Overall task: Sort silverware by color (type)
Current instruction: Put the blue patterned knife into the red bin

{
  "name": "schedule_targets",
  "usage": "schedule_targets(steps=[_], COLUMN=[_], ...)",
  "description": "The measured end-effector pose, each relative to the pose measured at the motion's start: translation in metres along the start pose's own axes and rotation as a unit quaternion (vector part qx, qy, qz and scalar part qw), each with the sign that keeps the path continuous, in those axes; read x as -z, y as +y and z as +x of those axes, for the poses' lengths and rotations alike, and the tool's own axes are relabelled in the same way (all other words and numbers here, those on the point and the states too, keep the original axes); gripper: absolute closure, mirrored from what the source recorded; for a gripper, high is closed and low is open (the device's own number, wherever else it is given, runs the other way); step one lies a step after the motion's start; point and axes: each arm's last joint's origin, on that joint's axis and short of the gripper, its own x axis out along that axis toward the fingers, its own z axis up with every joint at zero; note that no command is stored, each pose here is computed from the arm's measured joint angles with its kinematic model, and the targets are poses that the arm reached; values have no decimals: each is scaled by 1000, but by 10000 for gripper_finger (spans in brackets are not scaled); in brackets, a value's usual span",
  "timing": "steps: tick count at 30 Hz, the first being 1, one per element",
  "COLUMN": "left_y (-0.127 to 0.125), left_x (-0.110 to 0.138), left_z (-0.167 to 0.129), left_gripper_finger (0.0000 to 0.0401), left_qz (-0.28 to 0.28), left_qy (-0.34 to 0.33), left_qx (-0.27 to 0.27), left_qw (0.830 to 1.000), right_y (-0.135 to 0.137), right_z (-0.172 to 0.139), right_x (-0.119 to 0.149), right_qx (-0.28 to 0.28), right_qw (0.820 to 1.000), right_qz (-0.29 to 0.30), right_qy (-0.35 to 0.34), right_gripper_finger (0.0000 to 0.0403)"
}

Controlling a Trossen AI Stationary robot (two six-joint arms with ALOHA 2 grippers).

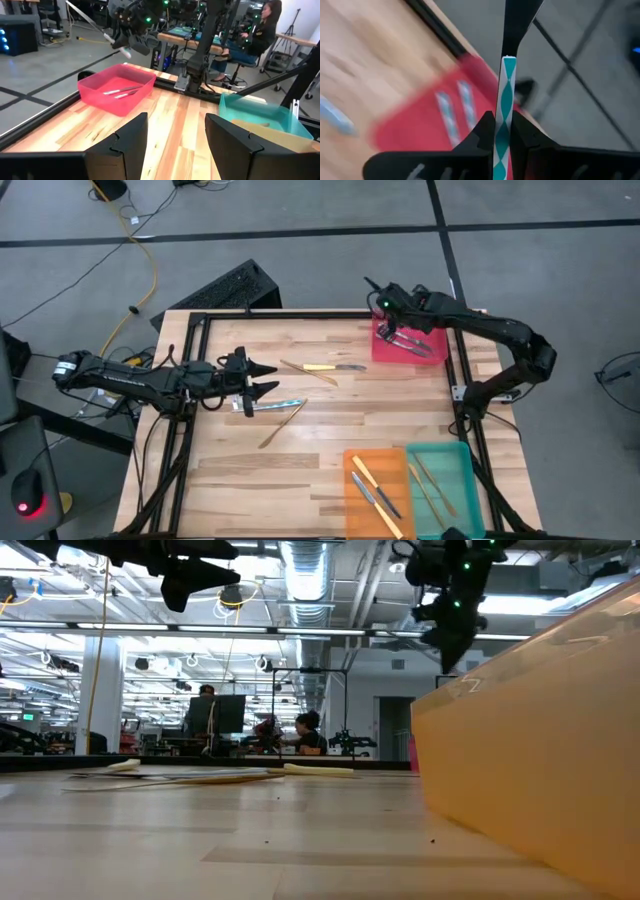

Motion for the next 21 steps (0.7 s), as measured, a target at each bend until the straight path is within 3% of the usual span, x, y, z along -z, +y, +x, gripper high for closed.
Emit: schedule_targets(steps=[6,11,21], left_y=[0,1,2], left_x=[1,3,4], left_z=[0,0,0], left_gripper_finger=[221,221,221], left_qz=[2,5,2], left_qy=[5,15,19], left_qx=[-1,-4,-18], left_qw=[1000,1000,1000], right_y=[-15,-6,9], right_z=[13,41,82], right_x=[14,44,89], right_qx=[31,35,23], right_qw=[997,991,983], right_qz=[-24,-42,-93], right_qy=[62,119,158], right_gripper_finger=[369,369,368])
